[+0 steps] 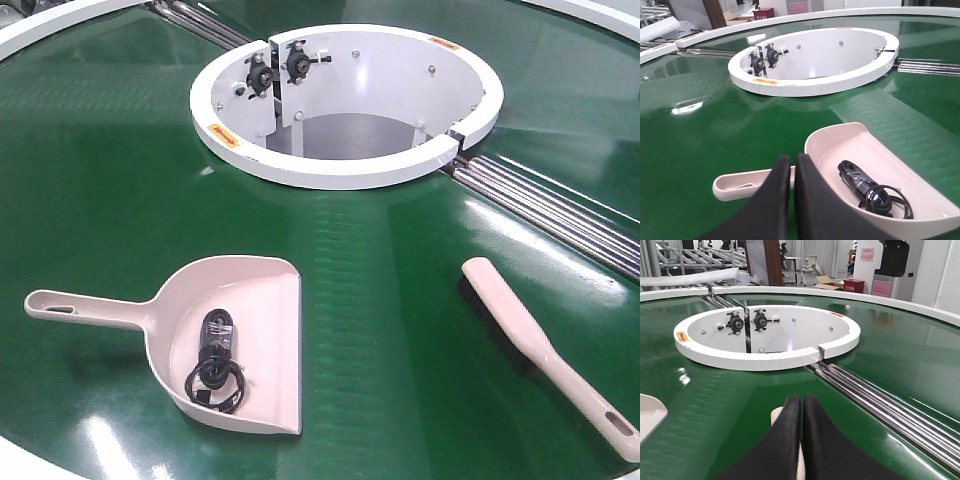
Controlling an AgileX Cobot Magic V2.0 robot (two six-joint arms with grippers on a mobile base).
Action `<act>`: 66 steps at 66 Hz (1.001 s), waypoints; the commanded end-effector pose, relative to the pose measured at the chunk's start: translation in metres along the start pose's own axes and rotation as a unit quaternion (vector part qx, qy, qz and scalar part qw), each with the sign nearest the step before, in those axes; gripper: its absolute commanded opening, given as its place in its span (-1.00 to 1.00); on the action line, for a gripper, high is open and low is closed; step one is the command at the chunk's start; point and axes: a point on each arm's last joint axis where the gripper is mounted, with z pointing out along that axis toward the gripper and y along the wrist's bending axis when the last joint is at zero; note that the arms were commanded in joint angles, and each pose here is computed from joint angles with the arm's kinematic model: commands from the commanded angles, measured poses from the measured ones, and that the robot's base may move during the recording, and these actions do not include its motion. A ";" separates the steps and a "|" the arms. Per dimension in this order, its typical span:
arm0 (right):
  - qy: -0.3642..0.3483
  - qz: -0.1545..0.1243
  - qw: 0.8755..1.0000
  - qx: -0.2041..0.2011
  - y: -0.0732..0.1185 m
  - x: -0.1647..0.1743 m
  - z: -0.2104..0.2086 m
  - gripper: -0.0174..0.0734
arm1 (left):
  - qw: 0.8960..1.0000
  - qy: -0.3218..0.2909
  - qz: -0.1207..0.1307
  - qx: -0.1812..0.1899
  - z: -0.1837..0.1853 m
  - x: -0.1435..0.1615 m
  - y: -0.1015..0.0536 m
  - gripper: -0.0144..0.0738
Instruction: Clean and inspect green conveyor with broom and dustpan
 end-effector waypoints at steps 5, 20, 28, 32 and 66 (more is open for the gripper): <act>-0.041 0.004 0.999 0.012 -0.003 -0.014 -0.001 -0.64 | 0.999 -0.047 -0.011 -0.007 0.000 -0.015 0.003 -0.69; -0.041 0.004 0.999 0.012 -0.003 -0.014 -0.001 -0.64 | 0.999 -0.047 -0.011 -0.007 0.000 -0.015 0.003 -0.69; -0.041 0.004 0.999 0.012 -0.003 -0.014 -0.001 -0.64 | 0.999 -0.046 -0.009 -0.007 0.000 -0.015 0.003 -0.69; -0.041 0.004 0.999 0.012 -0.003 -0.014 -0.001 -0.64 | 0.999 -0.046 -0.008 -0.008 0.000 -0.010 0.002 -0.69; -0.041 0.004 0.999 0.012 -0.003 -0.014 -0.001 -0.64 | 0.987 -0.075 -0.082 -0.112 -0.008 0.068 0.001 -0.69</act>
